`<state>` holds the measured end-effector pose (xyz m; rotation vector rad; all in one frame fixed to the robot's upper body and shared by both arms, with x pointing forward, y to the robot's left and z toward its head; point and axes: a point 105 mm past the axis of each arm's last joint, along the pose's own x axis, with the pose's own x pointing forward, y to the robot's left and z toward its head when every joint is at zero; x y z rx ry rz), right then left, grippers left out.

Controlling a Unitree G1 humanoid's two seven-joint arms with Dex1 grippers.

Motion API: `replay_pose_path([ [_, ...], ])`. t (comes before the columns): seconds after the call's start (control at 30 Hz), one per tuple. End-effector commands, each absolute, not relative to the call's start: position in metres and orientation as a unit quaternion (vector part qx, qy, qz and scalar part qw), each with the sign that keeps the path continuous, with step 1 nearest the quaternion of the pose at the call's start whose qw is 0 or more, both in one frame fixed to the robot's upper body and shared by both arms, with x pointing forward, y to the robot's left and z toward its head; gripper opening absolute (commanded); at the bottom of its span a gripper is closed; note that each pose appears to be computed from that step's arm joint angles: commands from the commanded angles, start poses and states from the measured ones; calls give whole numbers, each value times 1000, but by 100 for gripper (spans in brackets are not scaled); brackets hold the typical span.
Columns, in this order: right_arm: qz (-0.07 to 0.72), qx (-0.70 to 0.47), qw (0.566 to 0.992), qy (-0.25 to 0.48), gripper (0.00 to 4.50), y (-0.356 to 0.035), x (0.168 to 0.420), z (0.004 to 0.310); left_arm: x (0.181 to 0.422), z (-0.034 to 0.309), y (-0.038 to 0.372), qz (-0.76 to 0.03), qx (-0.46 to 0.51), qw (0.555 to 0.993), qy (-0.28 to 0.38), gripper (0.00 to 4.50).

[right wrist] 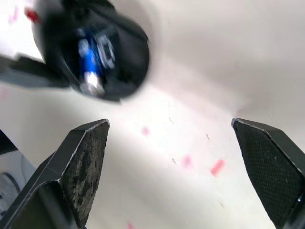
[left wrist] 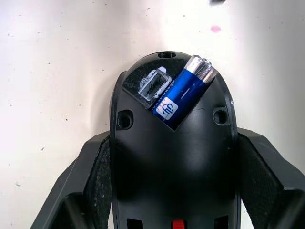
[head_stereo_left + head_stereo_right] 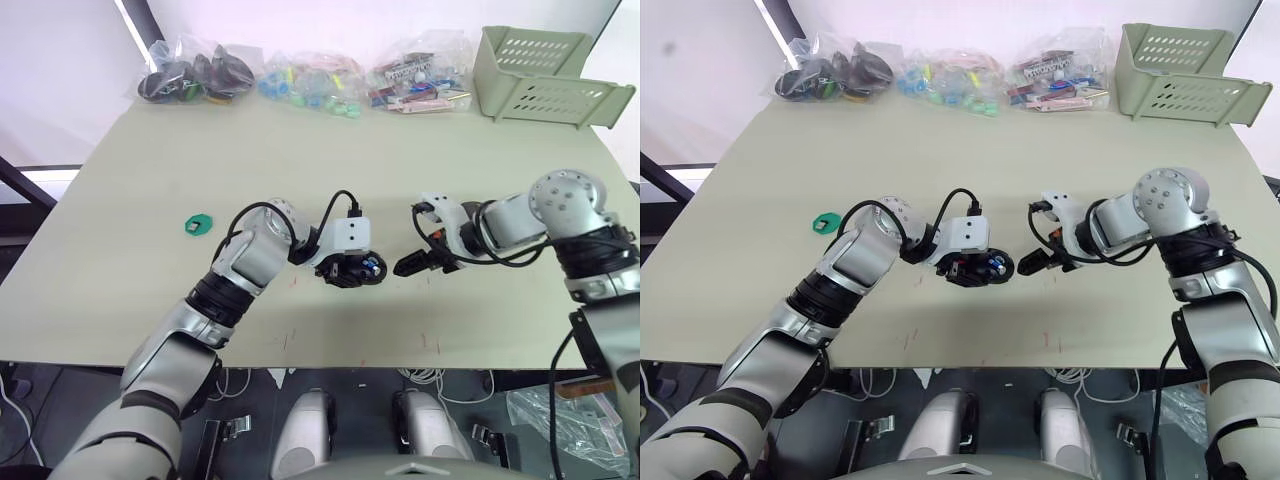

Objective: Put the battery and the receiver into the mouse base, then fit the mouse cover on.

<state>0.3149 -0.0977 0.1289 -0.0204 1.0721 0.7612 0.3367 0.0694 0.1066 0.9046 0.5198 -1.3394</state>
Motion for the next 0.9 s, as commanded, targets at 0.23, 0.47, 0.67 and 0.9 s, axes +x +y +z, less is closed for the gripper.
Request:
replay_pose_path([
  [0.23, 371, -49, 871, 317, 436, -108, 293, 151, 332, 79, 73, -587, 397, 651, 270, 291],
  [0.47, 409, -69, 898, 146, 436, -98, 271, 142, 332, 79, 75, -587, 397, 651, 272, 291],
  [0.67, 408, -38, 909, 73, 412, -80, 278, 140, 333, 81, 77, -585, 397, 653, 272, 291],
  [0.9, 410, -44, 911, 21, 161, -65, 288, 119, 334, 82, 78, -583, 399, 653, 273, 291],
])
